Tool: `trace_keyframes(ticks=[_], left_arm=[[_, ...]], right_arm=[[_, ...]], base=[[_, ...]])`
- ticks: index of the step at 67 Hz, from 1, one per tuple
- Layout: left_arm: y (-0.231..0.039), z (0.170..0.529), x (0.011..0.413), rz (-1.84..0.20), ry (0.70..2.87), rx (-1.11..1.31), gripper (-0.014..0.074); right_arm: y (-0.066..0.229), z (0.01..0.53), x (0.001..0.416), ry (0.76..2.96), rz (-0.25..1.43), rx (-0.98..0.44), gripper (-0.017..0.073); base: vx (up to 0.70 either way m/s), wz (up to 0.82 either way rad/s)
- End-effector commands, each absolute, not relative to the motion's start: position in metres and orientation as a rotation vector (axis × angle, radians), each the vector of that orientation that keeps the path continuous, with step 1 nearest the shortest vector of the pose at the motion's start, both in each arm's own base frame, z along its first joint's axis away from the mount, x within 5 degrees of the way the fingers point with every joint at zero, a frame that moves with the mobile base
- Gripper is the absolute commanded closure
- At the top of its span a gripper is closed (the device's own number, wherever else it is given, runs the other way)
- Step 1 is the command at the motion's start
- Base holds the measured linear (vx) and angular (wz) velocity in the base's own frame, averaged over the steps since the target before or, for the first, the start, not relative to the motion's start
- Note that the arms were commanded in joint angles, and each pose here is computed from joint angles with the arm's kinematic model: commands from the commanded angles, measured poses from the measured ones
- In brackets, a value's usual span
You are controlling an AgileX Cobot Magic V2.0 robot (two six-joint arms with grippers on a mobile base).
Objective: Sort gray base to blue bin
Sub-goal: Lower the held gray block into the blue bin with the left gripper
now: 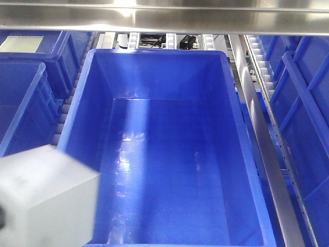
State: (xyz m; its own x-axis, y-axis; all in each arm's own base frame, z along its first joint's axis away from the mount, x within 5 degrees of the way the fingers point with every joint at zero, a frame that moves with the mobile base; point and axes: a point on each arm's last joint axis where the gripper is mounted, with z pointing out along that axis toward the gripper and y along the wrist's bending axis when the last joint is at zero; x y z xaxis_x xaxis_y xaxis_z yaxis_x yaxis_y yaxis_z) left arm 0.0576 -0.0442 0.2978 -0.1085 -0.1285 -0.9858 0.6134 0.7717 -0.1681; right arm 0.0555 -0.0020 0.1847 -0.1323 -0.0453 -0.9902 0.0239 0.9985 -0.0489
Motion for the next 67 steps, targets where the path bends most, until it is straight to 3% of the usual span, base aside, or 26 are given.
trace_keyframes(ticks=[1, 22, 45, 67], left_arm=[[-0.061, 0.324, 0.070, -0.711, 1.512, 0.421, 0.0593], [-0.132, 0.343, 0.150, -0.578, 1.799, 0.499, 0.0591], [-0.199, 0.329, 0.231, -0.445, 2.060, 0.487, 0.0590], [-0.216, 0.297, 0.279, -0.420, 2.207, 0.322, 0.0578]], right_arm=[[-0.002, 0.191, 0.056, 1.618, -0.075, -0.026, 0.0564], [-0.002, 0.191, 0.056, 1.621, -0.075, -0.026, 0.0564], [-0.002, 0.191, 0.056, 1.621, -0.075, -0.026, 0.0564], [-0.002, 0.191, 0.056, 1.621, -0.075, -0.026, 0.0564]], base=[[0.00, 0.00], [0.00, 0.00], [0.00, 0.00], [0.00, 0.00]])
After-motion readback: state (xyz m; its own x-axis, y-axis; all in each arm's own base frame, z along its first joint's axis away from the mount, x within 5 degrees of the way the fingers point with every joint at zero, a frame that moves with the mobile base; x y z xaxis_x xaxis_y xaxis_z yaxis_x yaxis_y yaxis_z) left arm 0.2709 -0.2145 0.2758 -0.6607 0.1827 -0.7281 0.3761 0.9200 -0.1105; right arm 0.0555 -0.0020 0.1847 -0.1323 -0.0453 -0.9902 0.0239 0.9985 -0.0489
